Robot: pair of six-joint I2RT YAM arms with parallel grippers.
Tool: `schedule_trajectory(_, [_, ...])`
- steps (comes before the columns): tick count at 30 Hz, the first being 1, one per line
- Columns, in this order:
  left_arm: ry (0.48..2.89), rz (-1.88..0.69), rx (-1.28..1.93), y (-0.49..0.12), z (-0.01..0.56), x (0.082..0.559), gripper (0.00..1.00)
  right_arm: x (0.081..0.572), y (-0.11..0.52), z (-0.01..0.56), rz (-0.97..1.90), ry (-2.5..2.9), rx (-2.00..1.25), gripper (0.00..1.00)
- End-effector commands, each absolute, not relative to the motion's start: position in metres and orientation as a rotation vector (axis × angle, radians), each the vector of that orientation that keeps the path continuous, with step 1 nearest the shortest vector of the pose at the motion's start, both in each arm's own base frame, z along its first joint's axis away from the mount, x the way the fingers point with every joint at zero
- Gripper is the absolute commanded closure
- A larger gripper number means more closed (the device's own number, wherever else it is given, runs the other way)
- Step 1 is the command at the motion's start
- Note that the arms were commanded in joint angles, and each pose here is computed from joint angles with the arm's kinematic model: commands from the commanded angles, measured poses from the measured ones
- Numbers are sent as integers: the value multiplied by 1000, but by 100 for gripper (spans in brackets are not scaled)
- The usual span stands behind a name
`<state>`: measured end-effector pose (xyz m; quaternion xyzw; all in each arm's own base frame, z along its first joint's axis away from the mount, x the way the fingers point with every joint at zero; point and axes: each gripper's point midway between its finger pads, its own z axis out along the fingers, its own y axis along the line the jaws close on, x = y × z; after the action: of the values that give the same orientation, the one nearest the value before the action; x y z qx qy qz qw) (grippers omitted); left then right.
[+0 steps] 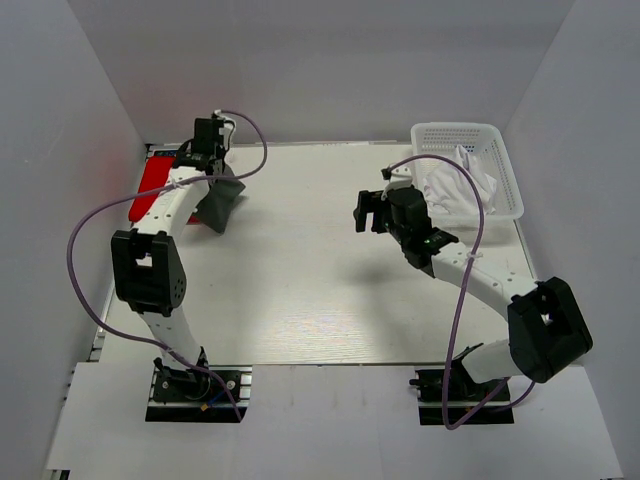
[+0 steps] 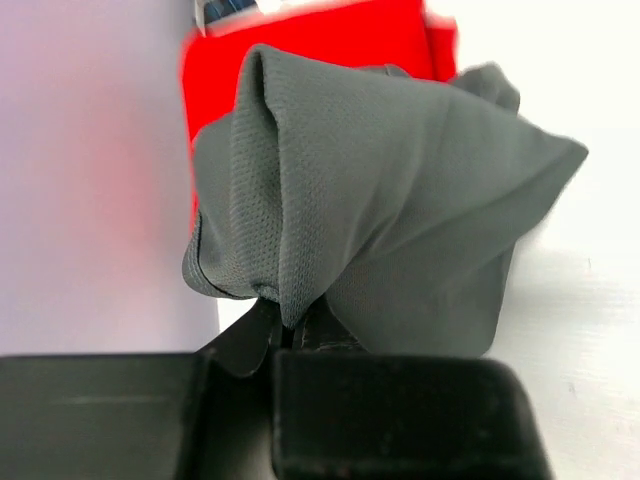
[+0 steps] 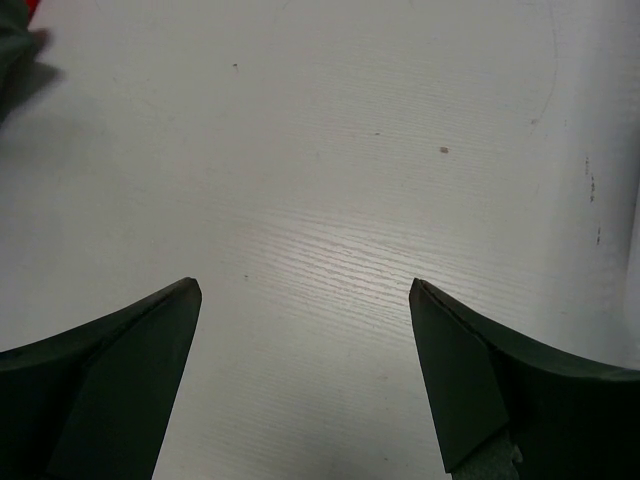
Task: Fold and stack the t-shirts
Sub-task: Put the neatly folded tshirt into the corner of the board with the left arm
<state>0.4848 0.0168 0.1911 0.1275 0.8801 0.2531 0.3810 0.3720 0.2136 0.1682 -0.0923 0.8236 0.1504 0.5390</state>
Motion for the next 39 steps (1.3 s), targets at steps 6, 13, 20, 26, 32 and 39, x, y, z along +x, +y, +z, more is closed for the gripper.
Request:
schedule_trajectory(6, [2143,587,301,24,253,513,100,389,223,185,361,1931,-212,10])
schedule_trajectory(13, [2167,608,283,35,248,517,100,392,227,189,376,1931,-219,10])
schedule_trajectory(20, [2200,618,309,48,222,530,100,394,230,189,380,1940,-223,10])
schedule_trajectory(26, [2217,682,253,84,213,544,100,398,231,189,376,1948,-218,10])
schedule_trajectory(32, [2255,681,191,112,187,563,100,404,237,183,363,1980,-241,10])
schedule_trajectory(39, [2256,742,137,142,175,576,100,414,254,170,385,2037,-276,10])
